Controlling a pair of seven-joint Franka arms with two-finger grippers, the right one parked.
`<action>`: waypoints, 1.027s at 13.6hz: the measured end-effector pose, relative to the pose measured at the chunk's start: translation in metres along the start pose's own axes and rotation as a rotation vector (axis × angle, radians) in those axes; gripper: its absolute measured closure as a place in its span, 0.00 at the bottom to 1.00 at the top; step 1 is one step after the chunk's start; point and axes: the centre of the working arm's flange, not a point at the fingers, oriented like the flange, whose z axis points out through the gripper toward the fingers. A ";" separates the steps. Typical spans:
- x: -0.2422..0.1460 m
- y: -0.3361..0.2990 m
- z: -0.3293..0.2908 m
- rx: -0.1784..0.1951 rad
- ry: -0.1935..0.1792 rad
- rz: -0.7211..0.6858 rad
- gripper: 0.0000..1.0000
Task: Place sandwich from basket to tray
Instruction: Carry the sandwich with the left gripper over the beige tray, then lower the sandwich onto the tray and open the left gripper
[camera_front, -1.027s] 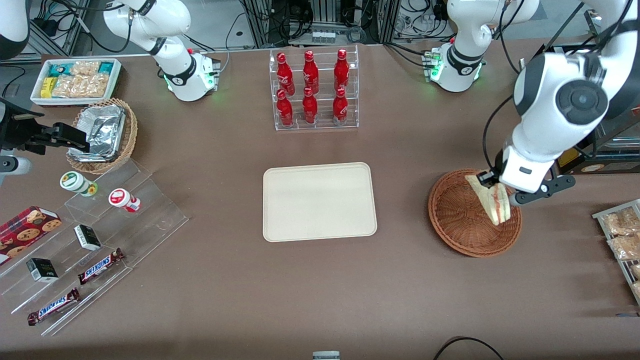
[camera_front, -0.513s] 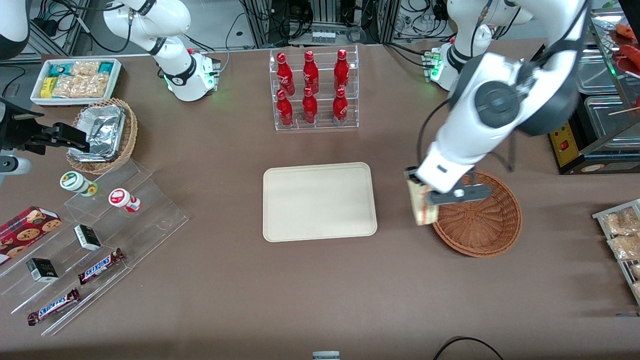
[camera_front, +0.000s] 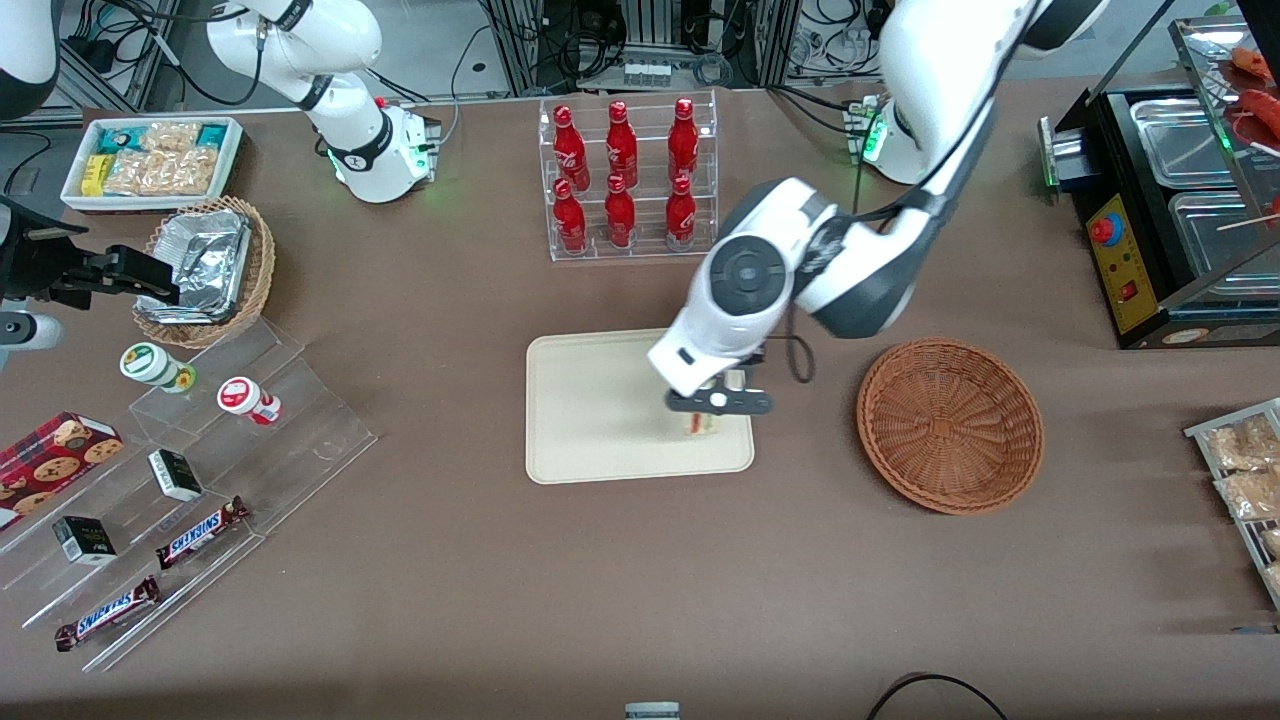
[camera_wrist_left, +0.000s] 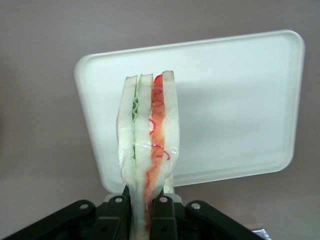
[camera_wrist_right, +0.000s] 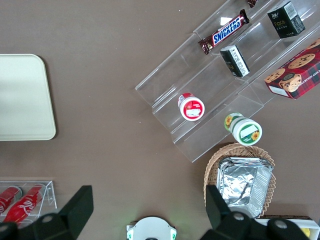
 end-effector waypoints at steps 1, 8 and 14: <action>-0.004 0.015 0.013 -0.010 0.004 0.001 0.85; -0.028 0.067 0.093 0.001 -0.030 0.002 0.85; -0.020 0.064 0.136 0.027 -0.027 -0.053 0.85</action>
